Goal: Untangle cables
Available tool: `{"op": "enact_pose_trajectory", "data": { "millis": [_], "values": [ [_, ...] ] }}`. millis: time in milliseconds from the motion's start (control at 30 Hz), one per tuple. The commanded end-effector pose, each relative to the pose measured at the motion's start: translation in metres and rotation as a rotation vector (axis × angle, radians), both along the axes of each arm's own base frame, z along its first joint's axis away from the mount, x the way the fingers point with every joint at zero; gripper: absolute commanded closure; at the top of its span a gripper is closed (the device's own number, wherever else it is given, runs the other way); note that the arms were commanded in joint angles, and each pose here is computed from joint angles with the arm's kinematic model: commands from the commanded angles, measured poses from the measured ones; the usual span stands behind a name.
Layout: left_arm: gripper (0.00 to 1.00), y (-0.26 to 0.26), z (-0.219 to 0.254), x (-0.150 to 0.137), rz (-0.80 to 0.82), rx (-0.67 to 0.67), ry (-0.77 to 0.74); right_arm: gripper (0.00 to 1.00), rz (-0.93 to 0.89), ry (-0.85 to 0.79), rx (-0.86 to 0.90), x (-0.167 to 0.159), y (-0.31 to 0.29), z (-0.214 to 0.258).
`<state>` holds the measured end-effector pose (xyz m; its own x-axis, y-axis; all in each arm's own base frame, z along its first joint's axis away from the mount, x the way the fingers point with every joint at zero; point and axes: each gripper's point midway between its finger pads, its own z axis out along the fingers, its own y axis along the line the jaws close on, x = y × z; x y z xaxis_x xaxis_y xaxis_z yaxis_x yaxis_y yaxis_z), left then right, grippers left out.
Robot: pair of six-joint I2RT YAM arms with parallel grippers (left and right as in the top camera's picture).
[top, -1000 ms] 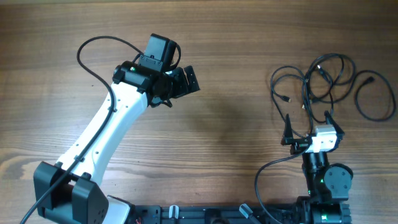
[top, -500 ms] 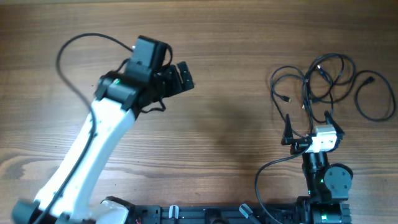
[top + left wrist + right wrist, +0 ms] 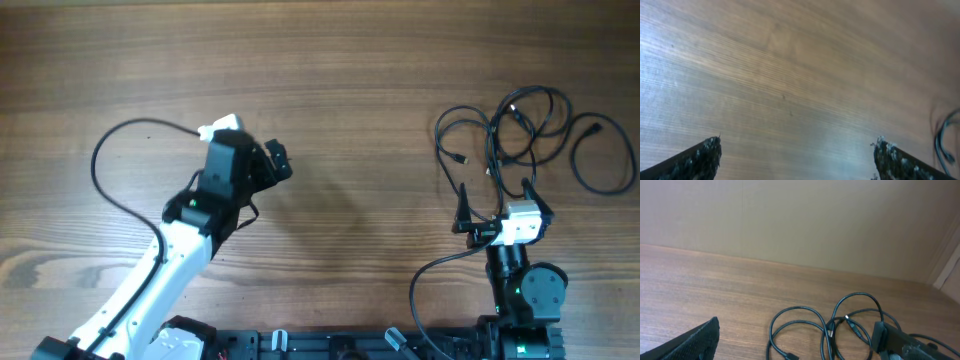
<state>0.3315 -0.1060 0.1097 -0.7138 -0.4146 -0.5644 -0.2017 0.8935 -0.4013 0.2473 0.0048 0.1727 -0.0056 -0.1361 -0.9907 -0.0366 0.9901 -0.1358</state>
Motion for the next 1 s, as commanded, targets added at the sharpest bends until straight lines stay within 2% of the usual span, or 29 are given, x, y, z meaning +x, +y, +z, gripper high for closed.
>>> {"op": "enact_pose_trajectory", "data": {
  "millis": [0, 167, 367, 967],
  "values": [
    [0.00, 0.013, -0.007, 0.000, 0.020, -0.051, -0.081, 0.00, 0.013, -0.013, -0.014, -0.001, 0.002, 0.003],
    [0.00, 0.029, -0.017, 0.003, 0.056, -0.104, -0.197, 0.00, 0.013, -0.013, -0.014, -0.001, 0.002, 0.003],
    [0.00, 0.041, -0.027, -0.010, 0.070, -0.142, -0.269, 0.00, 0.013, -0.013, -0.014, -0.001, 0.002, 0.003],
    [0.00, 0.059, -0.060, -0.052, 0.113, -0.122, -0.256, 0.00, 0.013, -0.013, -0.014, -0.001, 0.002, 0.003]
  ]
}}
